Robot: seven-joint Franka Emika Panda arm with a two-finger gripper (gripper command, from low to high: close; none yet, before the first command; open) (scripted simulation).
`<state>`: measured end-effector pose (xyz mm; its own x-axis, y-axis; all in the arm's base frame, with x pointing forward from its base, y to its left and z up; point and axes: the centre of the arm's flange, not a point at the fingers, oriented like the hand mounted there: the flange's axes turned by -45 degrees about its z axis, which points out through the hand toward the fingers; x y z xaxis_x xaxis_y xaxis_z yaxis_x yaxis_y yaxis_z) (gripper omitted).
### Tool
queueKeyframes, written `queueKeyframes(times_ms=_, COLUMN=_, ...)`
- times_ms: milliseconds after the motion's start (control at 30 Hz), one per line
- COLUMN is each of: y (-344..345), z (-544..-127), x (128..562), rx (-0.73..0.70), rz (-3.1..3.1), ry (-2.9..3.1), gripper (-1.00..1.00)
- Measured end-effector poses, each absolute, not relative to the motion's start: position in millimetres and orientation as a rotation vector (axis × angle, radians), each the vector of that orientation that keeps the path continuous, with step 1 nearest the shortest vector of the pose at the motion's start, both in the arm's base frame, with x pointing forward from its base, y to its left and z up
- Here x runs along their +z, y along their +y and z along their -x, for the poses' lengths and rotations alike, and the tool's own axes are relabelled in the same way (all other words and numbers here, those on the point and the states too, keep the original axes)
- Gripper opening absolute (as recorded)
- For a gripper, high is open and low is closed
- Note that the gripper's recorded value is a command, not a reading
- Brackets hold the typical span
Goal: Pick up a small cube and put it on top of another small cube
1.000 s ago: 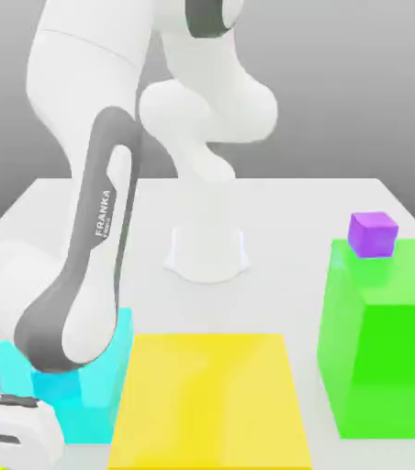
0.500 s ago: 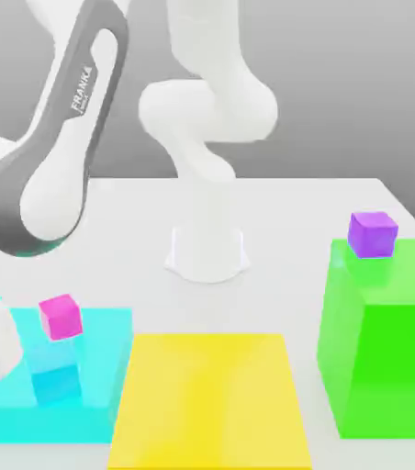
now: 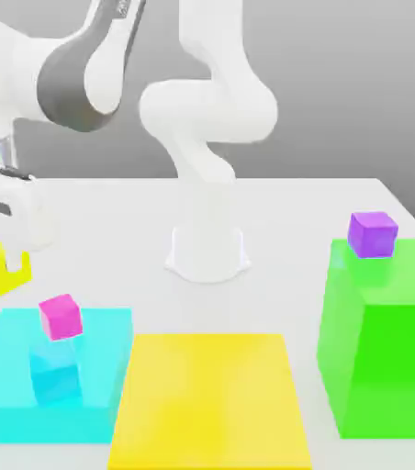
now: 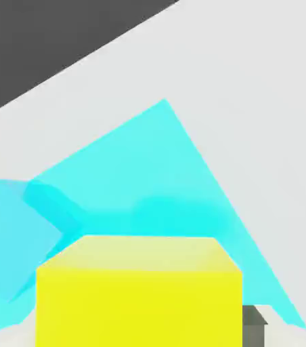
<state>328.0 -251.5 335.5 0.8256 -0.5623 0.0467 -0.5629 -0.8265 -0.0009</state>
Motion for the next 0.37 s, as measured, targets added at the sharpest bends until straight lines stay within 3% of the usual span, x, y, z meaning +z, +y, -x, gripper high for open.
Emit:
queueKeyframes(times_ms=233, y=-223.5, z=-308.5, x=268.5, rx=0.002, rz=-2.994, ry=-0.966, gripper=-1.0)
queueKeyframes(times_ms=267, y=-223.3, z=-307.6, x=258.4, rx=0.002, rz=-2.993, ry=-0.966, gripper=1.0)
queueKeyframes(times_ms=367, y=-223.3, z=-307.6, x=258.4, rx=0.002, rz=-2.993, ry=-0.966, gripper=1.0)
